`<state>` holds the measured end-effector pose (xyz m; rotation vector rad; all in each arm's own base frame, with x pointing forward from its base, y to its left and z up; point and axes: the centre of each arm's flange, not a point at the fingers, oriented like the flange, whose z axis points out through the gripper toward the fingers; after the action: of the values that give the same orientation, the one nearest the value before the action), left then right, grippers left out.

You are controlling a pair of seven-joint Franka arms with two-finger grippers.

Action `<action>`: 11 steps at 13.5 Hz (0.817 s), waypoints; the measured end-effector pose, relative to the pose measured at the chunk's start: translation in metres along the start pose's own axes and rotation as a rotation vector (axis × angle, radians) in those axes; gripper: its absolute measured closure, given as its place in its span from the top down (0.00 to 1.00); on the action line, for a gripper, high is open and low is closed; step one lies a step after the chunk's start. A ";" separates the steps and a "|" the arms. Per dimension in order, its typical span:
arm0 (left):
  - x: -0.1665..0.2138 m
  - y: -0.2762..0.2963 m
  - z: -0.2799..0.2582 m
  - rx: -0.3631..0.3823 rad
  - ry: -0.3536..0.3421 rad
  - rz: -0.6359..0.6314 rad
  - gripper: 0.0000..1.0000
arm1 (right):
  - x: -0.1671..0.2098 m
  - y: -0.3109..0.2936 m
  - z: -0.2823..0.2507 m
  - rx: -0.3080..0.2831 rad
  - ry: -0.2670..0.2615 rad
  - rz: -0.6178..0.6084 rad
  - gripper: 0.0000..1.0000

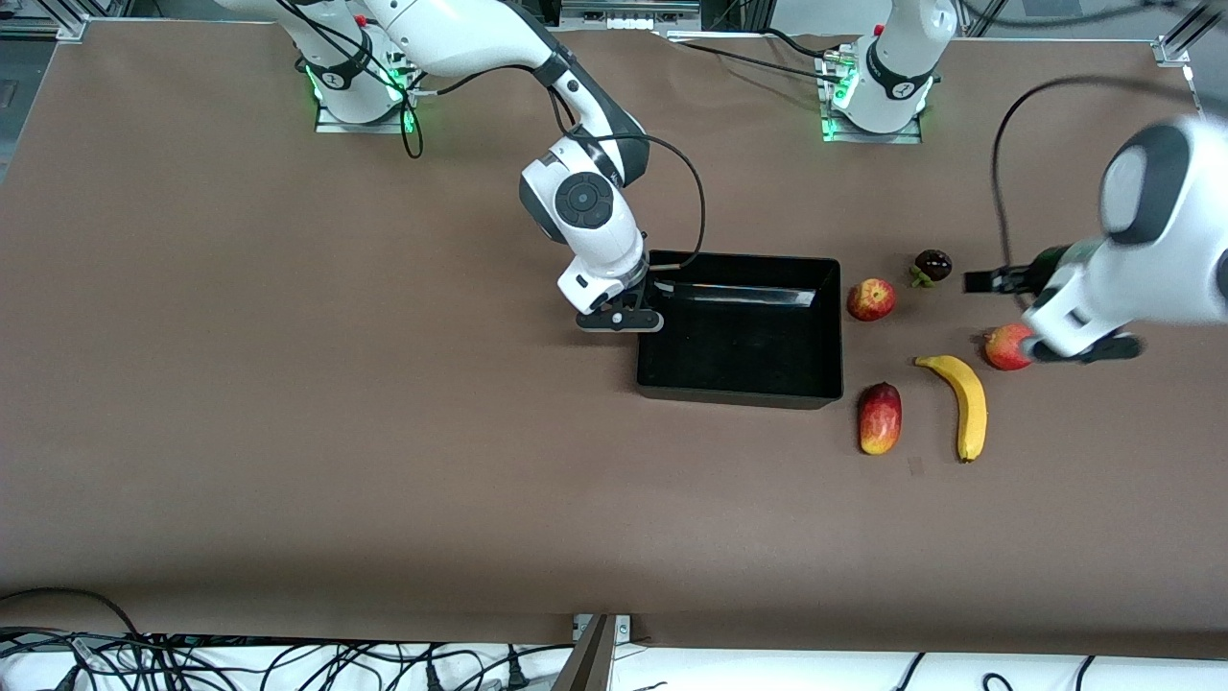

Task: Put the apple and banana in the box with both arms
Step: 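Release the box with the right gripper while the left gripper reaches the apple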

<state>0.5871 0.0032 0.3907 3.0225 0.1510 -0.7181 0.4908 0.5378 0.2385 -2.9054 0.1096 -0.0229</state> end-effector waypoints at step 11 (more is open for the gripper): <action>0.016 0.027 0.159 -0.093 0.077 -0.216 1.00 | 0.129 0.129 -0.267 -0.121 0.096 -0.001 1.00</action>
<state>0.5332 -0.0307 0.2412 2.9743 0.5043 -0.5881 0.6033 0.3411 0.4687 -3.0255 0.1301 -0.1619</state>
